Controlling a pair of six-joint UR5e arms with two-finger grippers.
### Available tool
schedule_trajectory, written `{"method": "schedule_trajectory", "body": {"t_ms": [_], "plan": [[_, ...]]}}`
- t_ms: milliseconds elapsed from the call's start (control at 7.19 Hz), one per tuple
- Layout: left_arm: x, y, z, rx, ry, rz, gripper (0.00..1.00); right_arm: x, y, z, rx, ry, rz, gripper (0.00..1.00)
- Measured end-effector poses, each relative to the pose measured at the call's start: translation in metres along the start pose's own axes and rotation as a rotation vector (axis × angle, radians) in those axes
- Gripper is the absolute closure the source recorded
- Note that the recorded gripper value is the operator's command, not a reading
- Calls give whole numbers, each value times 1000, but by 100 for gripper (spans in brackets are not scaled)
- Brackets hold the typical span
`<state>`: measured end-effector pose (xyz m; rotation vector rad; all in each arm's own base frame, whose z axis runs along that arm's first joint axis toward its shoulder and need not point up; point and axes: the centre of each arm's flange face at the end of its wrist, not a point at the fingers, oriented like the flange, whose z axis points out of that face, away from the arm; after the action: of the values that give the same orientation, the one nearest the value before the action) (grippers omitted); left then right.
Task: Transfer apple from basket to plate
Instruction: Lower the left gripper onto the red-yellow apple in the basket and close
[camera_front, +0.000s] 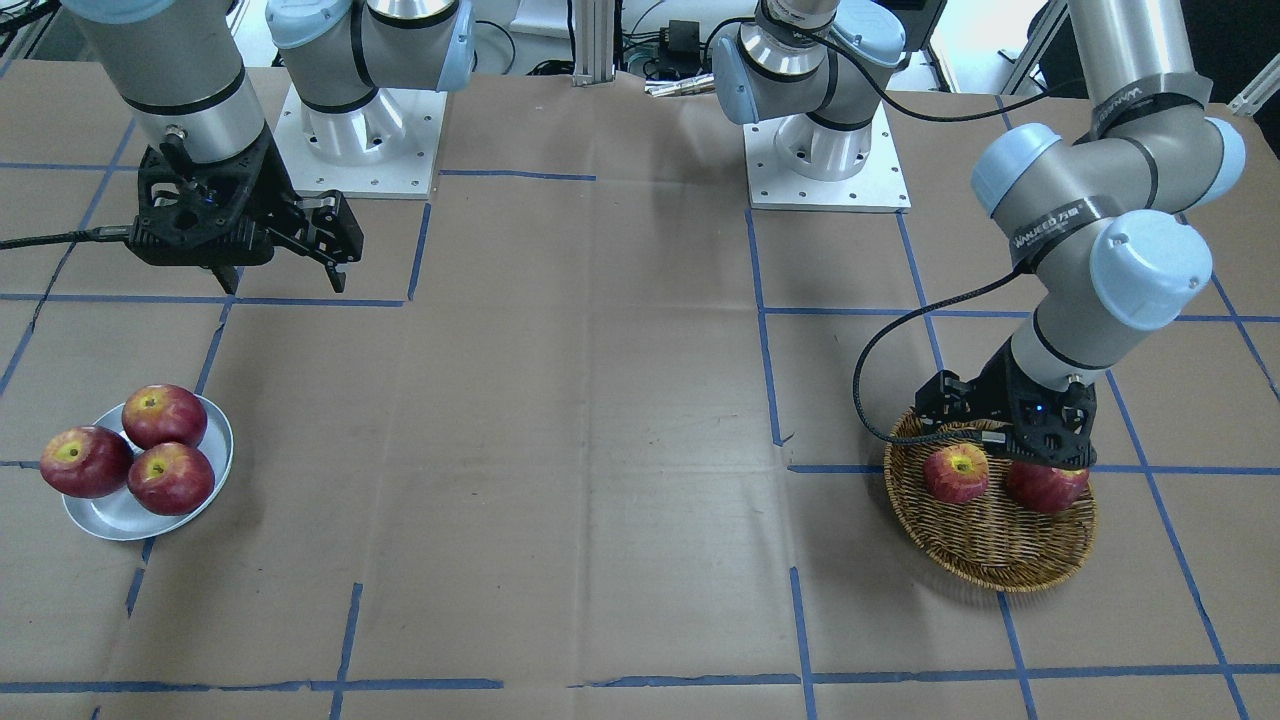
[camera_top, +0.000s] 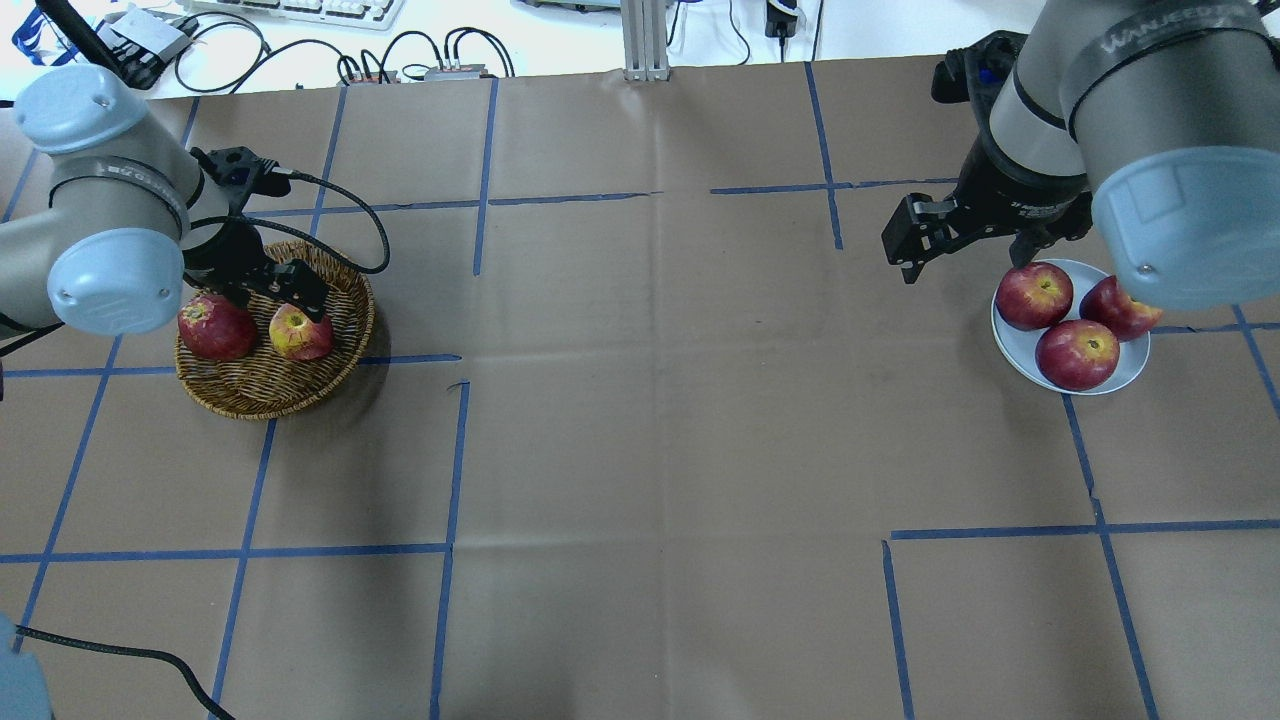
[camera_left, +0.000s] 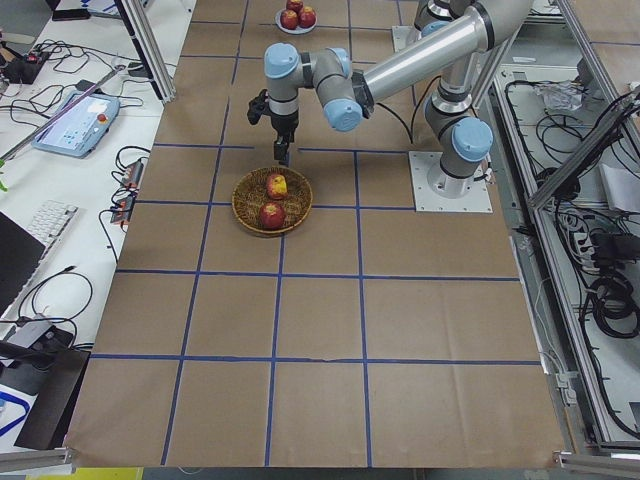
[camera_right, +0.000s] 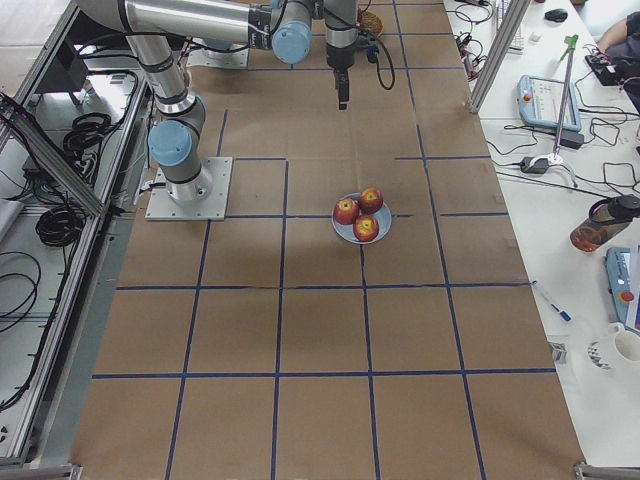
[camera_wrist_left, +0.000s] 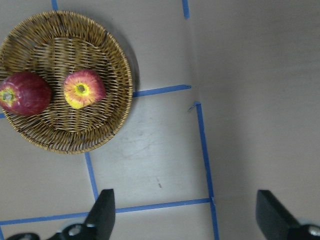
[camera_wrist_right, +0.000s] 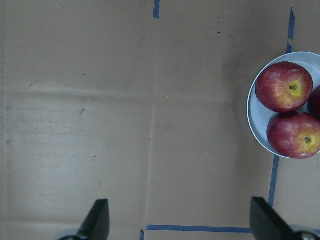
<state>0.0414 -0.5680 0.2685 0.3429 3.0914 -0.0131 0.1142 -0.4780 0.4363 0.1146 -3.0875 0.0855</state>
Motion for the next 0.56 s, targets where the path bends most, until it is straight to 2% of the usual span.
{"method": "schedule_trajectory", "body": {"t_ms": [557], "plan": [[-11, -14, 43, -12, 11, -1, 1, 0, 0, 0, 0, 0, 0, 0]]}}
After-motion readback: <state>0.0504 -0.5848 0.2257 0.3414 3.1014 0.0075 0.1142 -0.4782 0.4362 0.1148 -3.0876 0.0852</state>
